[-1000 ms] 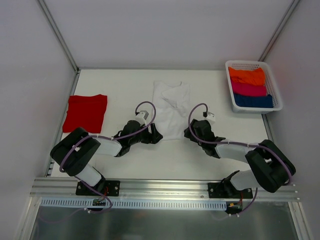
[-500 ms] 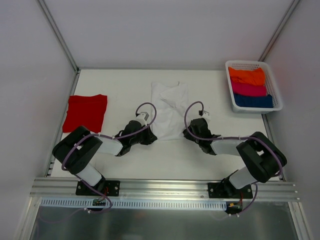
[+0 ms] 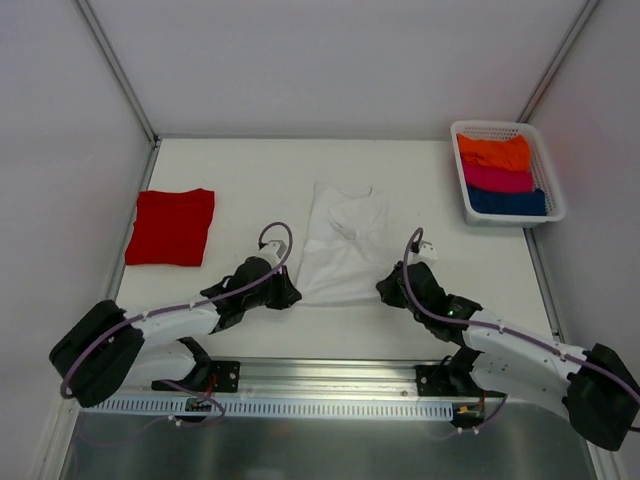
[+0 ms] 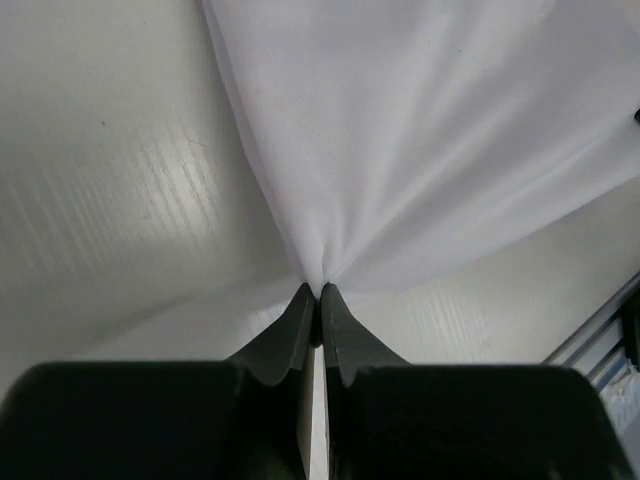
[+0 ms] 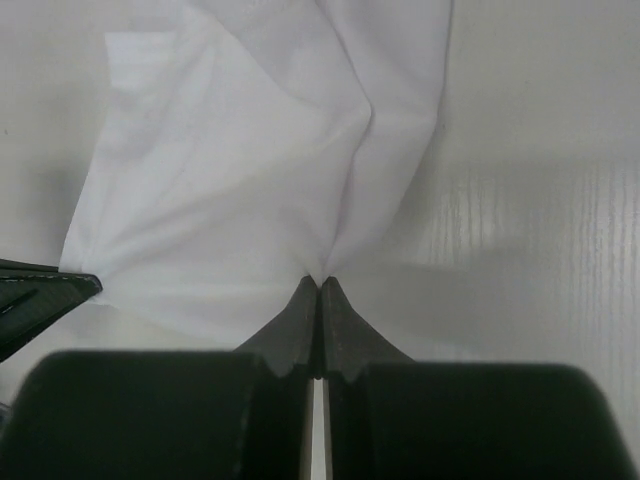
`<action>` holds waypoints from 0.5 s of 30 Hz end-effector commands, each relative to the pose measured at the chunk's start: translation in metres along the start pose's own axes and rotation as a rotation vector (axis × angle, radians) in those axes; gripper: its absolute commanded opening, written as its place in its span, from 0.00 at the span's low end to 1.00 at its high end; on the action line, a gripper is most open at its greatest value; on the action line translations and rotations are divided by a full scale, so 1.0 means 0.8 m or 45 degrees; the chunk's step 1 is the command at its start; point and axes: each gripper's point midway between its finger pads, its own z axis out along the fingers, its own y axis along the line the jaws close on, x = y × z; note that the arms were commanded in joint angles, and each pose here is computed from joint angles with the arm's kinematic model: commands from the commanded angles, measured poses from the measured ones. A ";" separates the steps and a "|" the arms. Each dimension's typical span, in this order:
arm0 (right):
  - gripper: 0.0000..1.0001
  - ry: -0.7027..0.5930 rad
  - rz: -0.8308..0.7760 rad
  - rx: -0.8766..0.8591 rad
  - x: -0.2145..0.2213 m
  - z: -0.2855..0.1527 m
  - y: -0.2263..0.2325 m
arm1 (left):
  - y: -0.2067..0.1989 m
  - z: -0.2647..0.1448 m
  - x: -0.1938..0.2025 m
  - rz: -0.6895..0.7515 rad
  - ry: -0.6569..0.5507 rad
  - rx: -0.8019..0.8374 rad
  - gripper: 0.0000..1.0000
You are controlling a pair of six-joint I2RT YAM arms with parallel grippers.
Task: Fold and stack the t-shirts
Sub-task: Fold the long partially folded tshirt into a neat square
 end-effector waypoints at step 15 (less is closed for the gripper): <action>0.00 -0.128 -0.197 0.147 -0.075 -0.005 0.026 | -0.031 -0.016 -0.129 0.181 -0.182 -0.245 0.00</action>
